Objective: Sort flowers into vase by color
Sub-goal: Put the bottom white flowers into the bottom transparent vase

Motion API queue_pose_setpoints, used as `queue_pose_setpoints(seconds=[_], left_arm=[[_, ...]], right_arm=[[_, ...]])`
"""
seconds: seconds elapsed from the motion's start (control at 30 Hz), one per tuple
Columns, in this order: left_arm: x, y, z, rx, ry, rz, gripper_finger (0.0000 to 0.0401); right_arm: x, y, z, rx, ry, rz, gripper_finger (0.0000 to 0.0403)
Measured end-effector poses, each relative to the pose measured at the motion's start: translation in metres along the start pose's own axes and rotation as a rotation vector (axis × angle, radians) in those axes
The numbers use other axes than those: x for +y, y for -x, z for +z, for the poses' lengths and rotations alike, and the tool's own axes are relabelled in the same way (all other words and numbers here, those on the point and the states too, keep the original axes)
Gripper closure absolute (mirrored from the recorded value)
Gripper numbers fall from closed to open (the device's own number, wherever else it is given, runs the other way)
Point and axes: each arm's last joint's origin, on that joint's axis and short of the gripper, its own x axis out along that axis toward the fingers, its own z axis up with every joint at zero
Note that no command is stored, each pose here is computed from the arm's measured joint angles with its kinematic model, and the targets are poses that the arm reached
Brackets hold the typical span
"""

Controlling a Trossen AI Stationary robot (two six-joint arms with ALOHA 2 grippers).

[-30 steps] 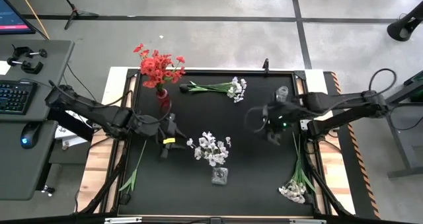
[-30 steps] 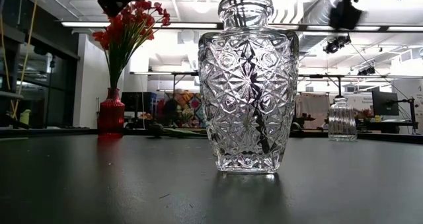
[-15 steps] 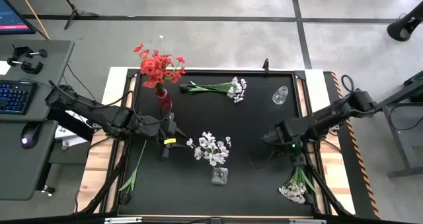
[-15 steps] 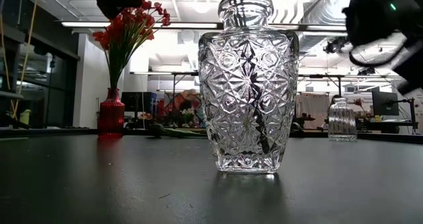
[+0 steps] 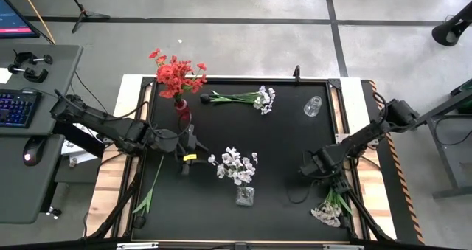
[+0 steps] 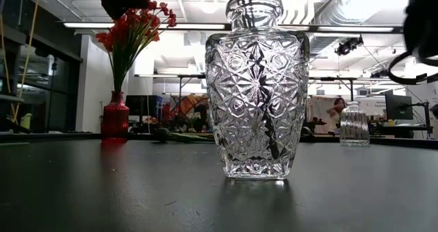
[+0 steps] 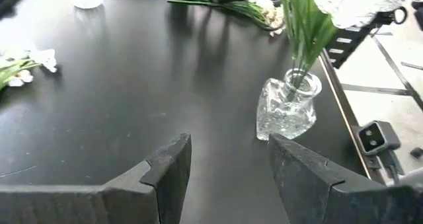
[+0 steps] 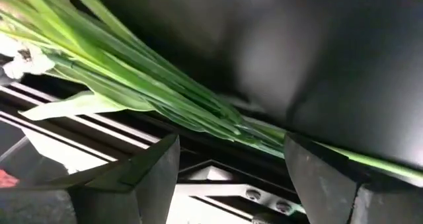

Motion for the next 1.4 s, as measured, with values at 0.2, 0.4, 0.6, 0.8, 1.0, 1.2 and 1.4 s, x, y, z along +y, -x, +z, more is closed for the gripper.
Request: queue_pose_setpoints(seconds=[0.2, 0.4, 0.6, 0.8, 1.0, 1.2, 1.4], left_arm=[[0.000, 0.000, 0.000, -0.005, 0.001, 0.013, 0.0213], [0.000, 0.000, 0.000, -0.004, 0.001, 0.013, 0.0213], [0.000, 0.000, 0.000, -0.004, 0.001, 0.013, 0.0213], [0.000, 0.000, 0.000, -0.003, 0.000, 0.014, 0.0213], [0.000, 0.000, 0.000, 0.002, -0.001, 0.012, 0.0213], [0.001, 0.000, -0.004, 0.040, -0.011, 0.015, 0.0213], [0.001, 0.000, -0.006, 0.063, -0.017, 0.025, 0.0213]], right_arm=[[0.010, -0.010, 0.002, -0.038, 0.032, -0.044, 0.0144], [0.019, -0.009, 0.009, -0.142, 0.044, -0.150, 0.0144], [0.030, 0.010, 0.029, -0.359, 0.124, -0.298, 0.0144], [0.030, 0.033, 0.040, -0.481, 0.134, -0.420, 0.0144], [0.022, 0.035, 0.040, -0.457, 0.107, -0.394, 0.0144], [0.024, 0.032, 0.042, -0.426, 0.177, -0.330, 0.0144], [0.023, 0.017, 0.054, -0.369, 0.185, -0.364, 0.0144]])
